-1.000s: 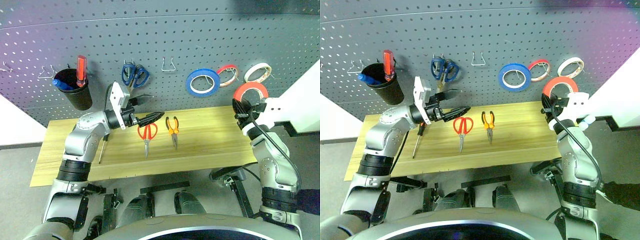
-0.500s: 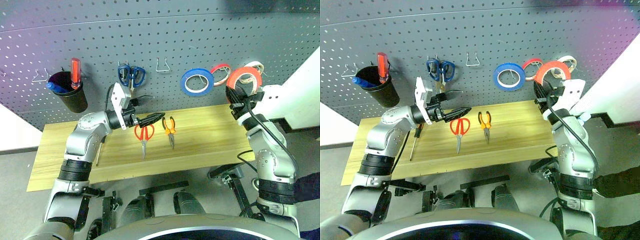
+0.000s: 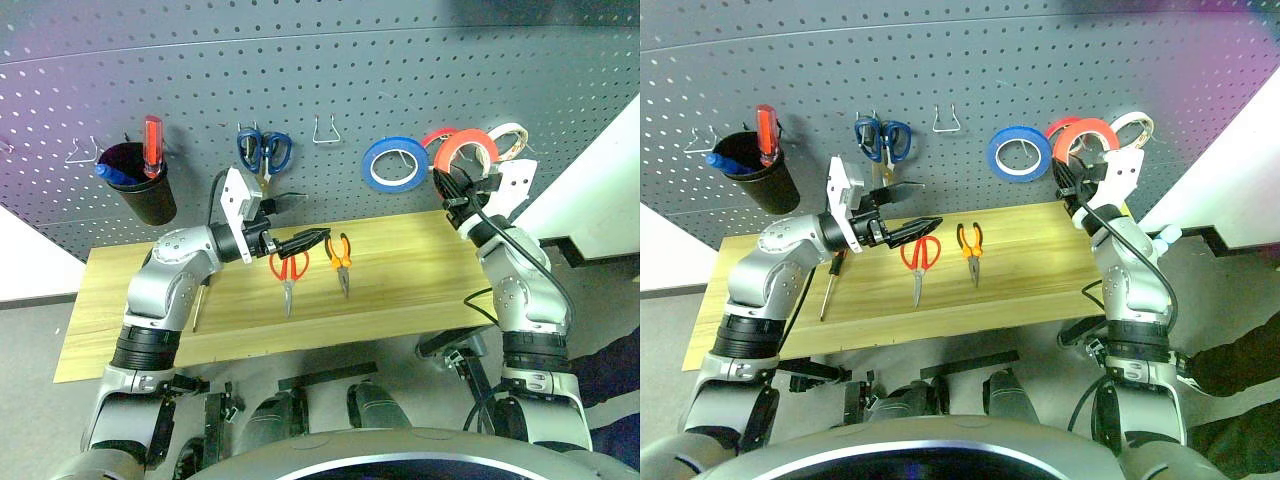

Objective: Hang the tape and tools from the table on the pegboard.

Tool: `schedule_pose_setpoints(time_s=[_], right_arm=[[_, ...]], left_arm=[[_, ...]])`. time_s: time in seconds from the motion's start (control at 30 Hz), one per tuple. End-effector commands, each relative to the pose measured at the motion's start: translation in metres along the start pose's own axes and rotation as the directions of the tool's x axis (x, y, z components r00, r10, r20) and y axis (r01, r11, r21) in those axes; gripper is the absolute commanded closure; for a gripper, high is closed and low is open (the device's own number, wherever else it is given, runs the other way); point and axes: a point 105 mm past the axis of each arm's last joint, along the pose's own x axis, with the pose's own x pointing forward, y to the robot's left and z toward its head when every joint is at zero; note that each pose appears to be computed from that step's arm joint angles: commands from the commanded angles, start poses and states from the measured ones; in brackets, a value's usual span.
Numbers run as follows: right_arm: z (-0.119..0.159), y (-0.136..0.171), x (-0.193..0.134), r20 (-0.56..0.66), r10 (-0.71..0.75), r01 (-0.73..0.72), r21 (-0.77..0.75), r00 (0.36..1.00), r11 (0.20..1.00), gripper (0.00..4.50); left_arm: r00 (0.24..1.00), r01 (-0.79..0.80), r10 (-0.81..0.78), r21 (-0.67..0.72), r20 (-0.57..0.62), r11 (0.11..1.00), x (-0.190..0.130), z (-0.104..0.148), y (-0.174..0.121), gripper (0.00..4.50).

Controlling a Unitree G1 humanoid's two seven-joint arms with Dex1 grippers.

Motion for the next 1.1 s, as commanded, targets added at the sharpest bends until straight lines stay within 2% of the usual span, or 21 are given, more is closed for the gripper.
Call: schedule_pose_setpoints(time_s=[0.03,0.57,0.87,0.93,1.0,1.1], right_arm=[[0.018,0.0,0.009,0.066,0.028,-0.025,-0.051,0.997,0.998,3.77],[0.009,-0.018,0.03,0.059,0.019,-0.014,-0.089,0.998,0.996,3.77],[-0.005,-0.018,0.038,0.028,0.026,-0.023,-0.104,0.999,0.994,3.77],[-0.005,-0.02,0.037,0.028,0.028,-0.025,-0.094,0.999,0.995,3.06],[-0.006,-0.021,0.037,0.025,0.024,-0.021,-0.096,0.999,0.995,2.63],[-0.005,-0.02,0.038,0.029,0.026,-0.023,-0.097,0.999,0.995,1.58]], left_arm=[[0.999,0.007,-0.008,0.029,0.037,1.0,-0.003,0.014,-0.004,0.0],[0.999,0.011,-0.011,-0.005,0.042,1.0,-0.008,0.019,-0.012,0.0],[0.999,0.005,-0.005,-0.001,0.033,1.0,-0.01,0.017,-0.016,0.0],[0.999,0.004,-0.004,0.0,0.033,1.0,-0.01,0.018,-0.016,0.0],[1.0,0.002,-0.002,-0.001,0.031,1.0,-0.011,0.017,-0.016,0.0],[1.0,0.0,0.0,-0.001,0.027,1.0,-0.011,0.017,-0.016,0.0]])
